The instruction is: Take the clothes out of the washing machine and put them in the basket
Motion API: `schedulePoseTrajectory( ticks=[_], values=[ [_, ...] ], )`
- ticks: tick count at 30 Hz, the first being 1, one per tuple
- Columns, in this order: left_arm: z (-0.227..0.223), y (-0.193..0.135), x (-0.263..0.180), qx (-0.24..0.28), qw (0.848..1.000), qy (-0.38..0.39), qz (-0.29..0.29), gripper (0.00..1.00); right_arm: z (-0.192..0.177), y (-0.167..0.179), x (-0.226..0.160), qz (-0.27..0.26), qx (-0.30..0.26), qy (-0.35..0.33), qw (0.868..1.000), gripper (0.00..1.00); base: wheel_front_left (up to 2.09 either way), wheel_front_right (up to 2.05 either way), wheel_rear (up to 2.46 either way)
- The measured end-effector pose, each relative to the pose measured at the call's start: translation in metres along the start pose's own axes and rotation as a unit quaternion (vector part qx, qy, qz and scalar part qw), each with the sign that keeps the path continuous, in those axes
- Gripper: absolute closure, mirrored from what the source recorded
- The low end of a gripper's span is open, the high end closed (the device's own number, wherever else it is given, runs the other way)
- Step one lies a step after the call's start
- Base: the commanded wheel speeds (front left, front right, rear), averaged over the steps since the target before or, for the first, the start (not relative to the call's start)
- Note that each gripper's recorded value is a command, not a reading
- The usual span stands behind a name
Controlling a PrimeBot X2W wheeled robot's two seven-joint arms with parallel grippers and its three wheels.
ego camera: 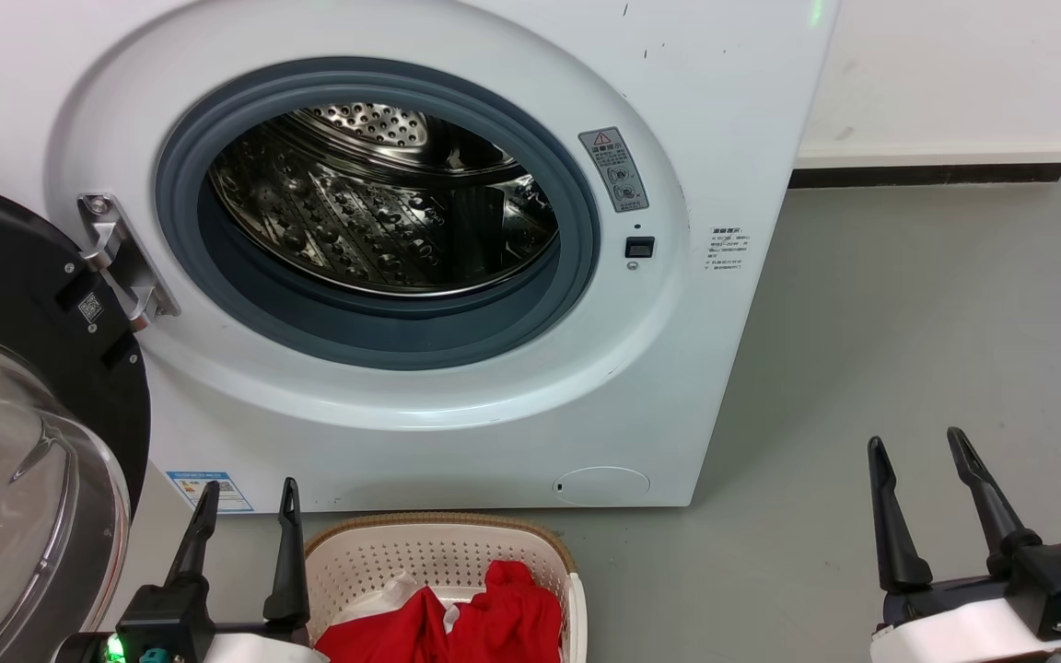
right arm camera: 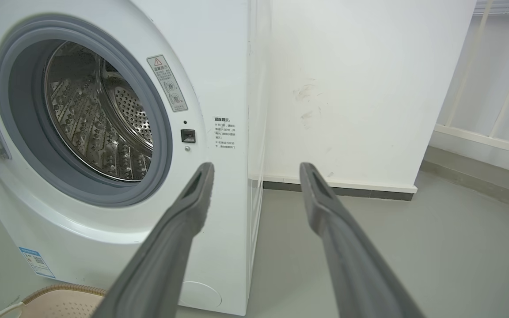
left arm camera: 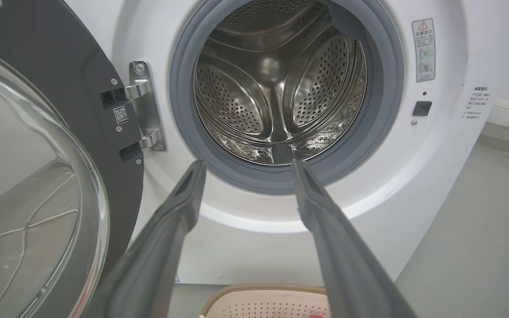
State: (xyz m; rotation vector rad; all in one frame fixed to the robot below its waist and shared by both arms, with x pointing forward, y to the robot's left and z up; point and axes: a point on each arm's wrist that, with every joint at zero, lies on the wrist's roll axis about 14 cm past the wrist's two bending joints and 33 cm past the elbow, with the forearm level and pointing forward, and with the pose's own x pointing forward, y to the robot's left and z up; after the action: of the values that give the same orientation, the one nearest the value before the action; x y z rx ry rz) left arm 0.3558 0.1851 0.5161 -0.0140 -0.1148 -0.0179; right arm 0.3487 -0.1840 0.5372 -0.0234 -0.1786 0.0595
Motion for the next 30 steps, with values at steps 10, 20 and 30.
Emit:
schedulePoseTrajectory(
  ticks=[10,20,30],
  values=[
    [-0.005,-0.001,-0.001,0.002,1.0,0.008,-0.002,1.0,-0.004,0.0,-0.001,0.0,0.001,0.007,1.0,1.0,0.0,0.0,0.0],
    [-0.032,0.007,-0.008,-0.066,0.996,0.061,0.025,1.0,-0.027,-0.003,-0.01,-0.02,0.078,0.045,0.996,1.0,0.0,0.0,0.0],
    [-0.033,0.011,-0.004,-0.171,0.982,0.068,0.046,1.0,-0.032,-0.009,-0.006,-0.044,0.184,0.053,0.98,1.0,0.0,0.0,0.0]
  ],
)
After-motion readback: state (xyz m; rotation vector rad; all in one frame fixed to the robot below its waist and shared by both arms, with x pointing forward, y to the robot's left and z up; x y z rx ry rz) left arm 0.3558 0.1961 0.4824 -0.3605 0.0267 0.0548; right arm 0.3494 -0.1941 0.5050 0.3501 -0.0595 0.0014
